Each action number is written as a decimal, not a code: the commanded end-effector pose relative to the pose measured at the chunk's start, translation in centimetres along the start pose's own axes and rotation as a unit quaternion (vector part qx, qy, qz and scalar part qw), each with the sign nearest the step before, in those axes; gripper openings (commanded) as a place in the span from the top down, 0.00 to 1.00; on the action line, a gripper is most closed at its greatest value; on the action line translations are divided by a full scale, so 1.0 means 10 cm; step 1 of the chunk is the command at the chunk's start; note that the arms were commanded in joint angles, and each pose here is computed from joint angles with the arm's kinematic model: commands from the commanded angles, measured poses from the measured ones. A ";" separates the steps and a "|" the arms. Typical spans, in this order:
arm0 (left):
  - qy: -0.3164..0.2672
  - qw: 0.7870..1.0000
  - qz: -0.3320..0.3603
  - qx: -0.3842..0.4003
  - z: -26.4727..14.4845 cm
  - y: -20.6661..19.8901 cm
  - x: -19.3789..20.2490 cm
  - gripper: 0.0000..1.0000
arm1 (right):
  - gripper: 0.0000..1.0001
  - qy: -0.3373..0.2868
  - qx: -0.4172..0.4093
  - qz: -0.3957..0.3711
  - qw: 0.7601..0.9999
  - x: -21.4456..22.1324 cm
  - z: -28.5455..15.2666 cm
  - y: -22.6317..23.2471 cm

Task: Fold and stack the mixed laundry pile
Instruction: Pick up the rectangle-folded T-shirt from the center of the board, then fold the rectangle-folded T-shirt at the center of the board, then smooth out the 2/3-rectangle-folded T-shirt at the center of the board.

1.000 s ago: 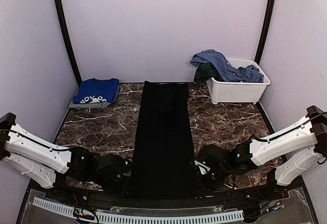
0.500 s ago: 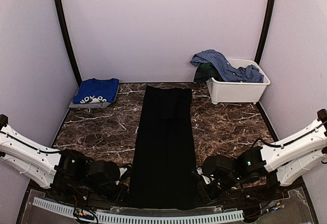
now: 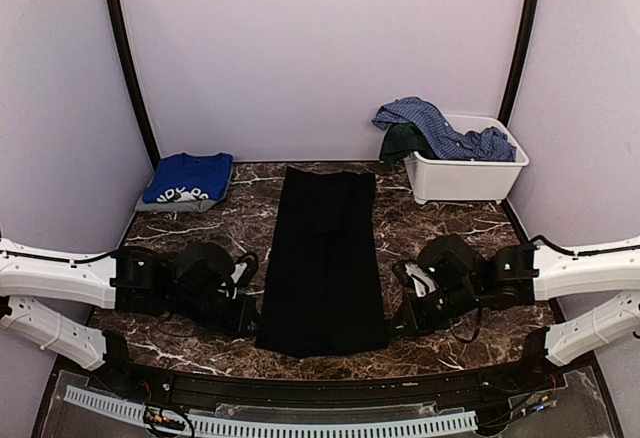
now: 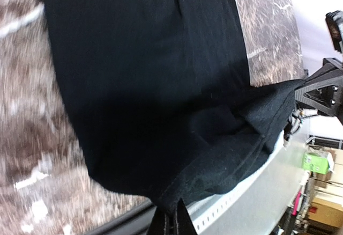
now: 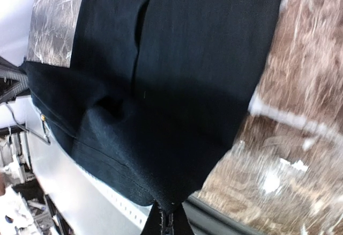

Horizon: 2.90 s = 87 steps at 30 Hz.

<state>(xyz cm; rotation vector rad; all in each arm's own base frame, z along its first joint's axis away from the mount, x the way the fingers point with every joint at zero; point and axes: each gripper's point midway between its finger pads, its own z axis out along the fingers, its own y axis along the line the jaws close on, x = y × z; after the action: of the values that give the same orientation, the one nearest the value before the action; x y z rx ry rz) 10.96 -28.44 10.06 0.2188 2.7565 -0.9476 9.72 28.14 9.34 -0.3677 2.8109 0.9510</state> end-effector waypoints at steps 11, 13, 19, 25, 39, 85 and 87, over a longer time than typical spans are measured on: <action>-0.101 0.991 0.082 -0.026 0.07 -0.05 -1.24 1.00 | 1.00 -0.098 0.028 -0.089 0.991 -1.30 0.02 -0.12; -0.109 0.990 0.090 -0.029 0.10 -0.05 -1.42 1.00 | 1.00 -0.111 0.027 -0.095 0.989 -1.50 0.00 -0.16; -0.131 0.987 0.084 -0.036 0.23 0.10 -1.86 1.00 | 1.00 -0.132 0.032 -0.100 0.986 -1.99 0.04 -0.36; -0.148 0.986 0.068 -0.042 0.30 0.30 -2.16 1.00 | 1.00 -0.133 0.022 -0.108 0.985 -2.32 0.21 -0.45; -0.144 0.987 0.059 -0.042 0.57 0.53 -2.44 1.00 | 1.00 -0.141 0.021 -0.096 0.985 -2.69 0.37 -0.68; -0.129 0.988 0.064 0.047 0.92 0.36 -2.63 0.70 | 0.66 -0.094 -0.062 -0.095 0.989 -2.70 1.00 -0.30; -0.140 0.987 0.062 0.042 0.89 0.42 -2.77 0.70 | 0.66 -0.099 -0.049 -0.101 0.989 -2.82 1.00 -0.36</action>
<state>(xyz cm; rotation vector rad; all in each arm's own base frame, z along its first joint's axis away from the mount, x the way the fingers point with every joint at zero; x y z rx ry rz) 37.22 -33.11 5.85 0.2451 2.4875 -0.9849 35.86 36.61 4.63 -0.4977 2.5541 1.0490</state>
